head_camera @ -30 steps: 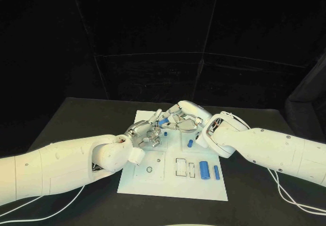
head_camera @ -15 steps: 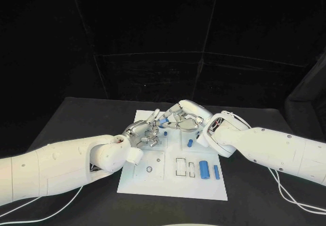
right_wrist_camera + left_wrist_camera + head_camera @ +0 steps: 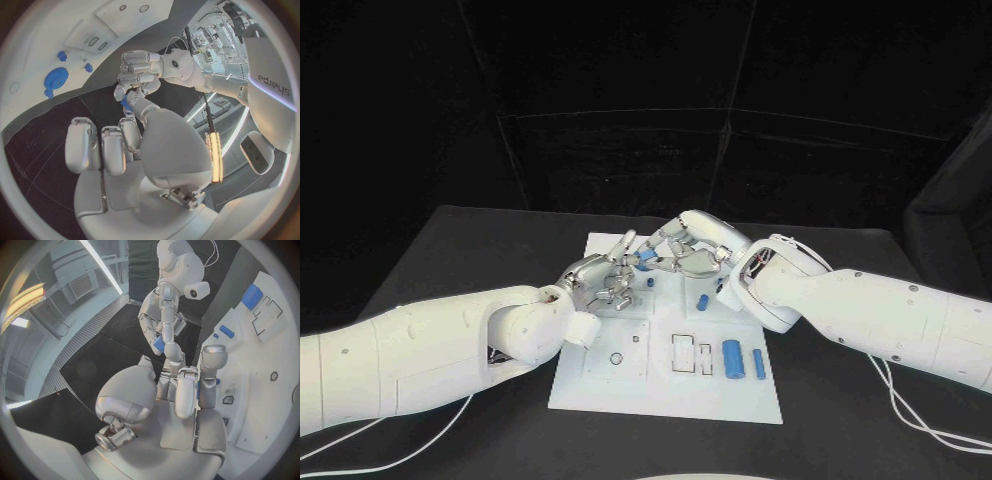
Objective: Assemble the parts on the task board
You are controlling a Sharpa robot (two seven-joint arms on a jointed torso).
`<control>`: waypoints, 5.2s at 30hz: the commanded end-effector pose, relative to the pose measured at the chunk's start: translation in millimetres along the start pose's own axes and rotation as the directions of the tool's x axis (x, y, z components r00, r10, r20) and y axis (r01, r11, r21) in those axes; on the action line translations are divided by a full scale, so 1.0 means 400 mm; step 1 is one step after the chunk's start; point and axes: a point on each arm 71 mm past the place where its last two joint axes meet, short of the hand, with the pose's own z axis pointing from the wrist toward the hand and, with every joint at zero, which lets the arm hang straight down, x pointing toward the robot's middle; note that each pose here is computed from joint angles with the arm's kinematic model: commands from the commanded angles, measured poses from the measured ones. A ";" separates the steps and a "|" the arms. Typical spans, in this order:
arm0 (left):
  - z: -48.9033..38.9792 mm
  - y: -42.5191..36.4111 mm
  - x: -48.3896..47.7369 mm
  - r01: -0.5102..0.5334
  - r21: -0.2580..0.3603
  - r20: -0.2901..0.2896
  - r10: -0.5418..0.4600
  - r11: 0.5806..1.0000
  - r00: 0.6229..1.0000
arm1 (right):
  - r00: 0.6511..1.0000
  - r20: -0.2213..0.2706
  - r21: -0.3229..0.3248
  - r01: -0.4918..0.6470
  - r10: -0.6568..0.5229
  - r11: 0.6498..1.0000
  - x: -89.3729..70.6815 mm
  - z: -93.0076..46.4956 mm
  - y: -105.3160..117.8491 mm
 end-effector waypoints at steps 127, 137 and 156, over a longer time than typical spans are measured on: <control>-0.144 -0.237 -0.178 -0.187 0.244 0.223 0.132 0.952 0.966 | 0.610 -0.458 -0.074 0.698 -0.646 0.712 0.181 0.140 0.024; -0.143 -0.237 -0.177 -0.185 0.243 0.218 0.132 0.952 0.967 | 0.595 -0.456 -0.086 0.711 -0.662 0.698 0.186 0.142 0.030; -0.142 -0.236 -0.177 -0.184 0.238 0.218 0.132 0.954 0.967 | 0.599 -0.447 -0.098 0.706 -0.664 0.702 0.189 0.144 0.037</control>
